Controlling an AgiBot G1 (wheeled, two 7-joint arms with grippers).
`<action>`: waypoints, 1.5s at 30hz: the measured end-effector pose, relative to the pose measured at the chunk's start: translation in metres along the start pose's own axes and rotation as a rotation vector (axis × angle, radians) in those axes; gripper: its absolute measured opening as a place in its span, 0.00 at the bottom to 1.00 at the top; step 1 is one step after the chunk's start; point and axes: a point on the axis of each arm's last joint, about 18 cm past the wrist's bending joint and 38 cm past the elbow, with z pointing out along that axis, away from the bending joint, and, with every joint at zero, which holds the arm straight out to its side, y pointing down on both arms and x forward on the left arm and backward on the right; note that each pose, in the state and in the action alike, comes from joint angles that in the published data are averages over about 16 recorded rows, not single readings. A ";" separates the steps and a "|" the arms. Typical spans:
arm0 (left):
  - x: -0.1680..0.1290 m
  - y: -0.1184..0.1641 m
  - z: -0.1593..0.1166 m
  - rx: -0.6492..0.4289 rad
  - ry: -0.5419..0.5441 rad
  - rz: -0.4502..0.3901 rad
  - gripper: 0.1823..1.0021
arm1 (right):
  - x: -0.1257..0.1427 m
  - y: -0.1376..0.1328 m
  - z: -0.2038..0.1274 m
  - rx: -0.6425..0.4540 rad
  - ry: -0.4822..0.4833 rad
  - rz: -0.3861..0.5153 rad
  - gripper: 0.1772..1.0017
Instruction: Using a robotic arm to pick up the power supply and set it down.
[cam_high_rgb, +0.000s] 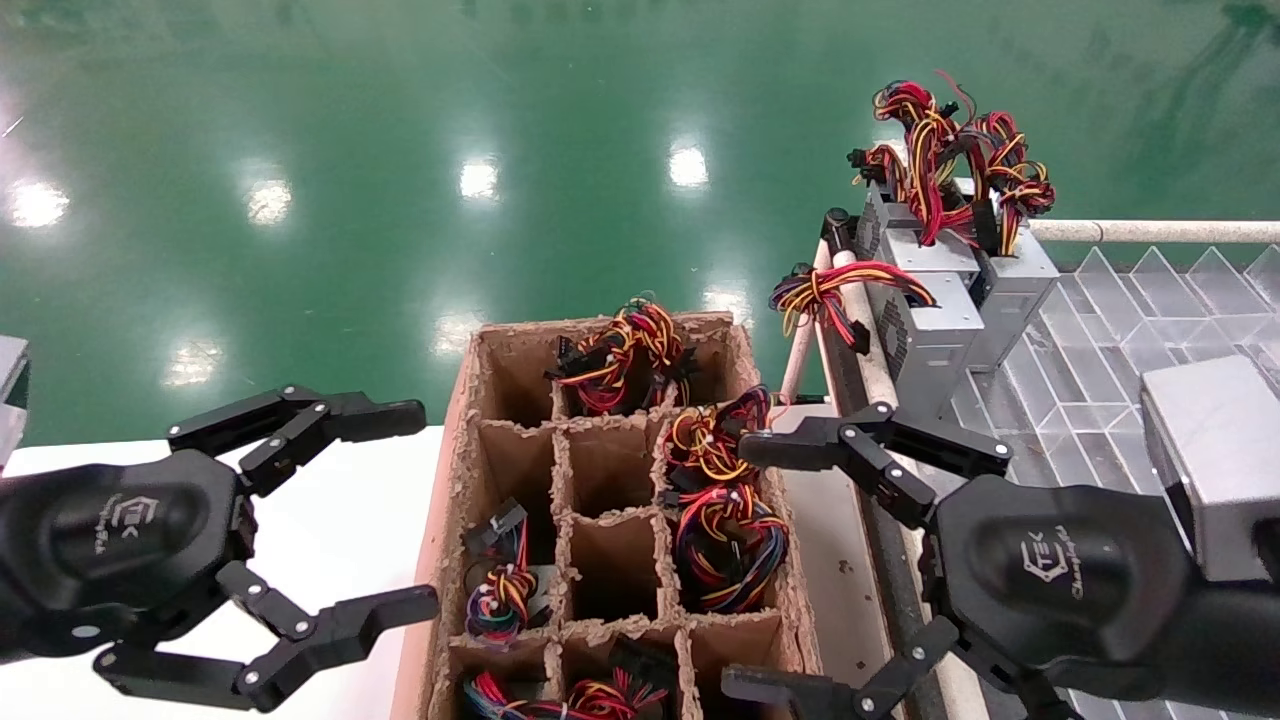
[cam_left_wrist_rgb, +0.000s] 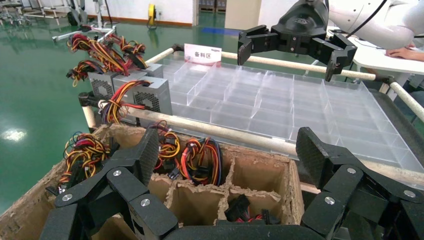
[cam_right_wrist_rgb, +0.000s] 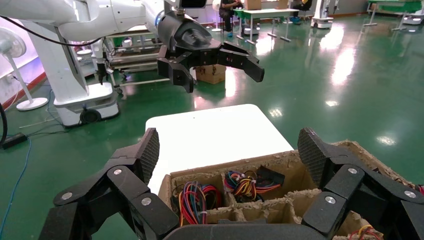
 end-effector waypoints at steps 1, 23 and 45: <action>0.000 0.000 0.000 0.000 0.000 0.000 1.00 | 0.000 0.000 0.000 0.000 0.000 0.000 1.00; 0.000 0.000 0.000 0.000 0.000 0.000 1.00 | 0.000 0.000 0.000 0.000 0.000 0.000 1.00; 0.000 0.000 0.000 0.000 0.000 0.000 0.84 | 0.030 0.051 0.045 -0.063 -0.016 0.049 1.00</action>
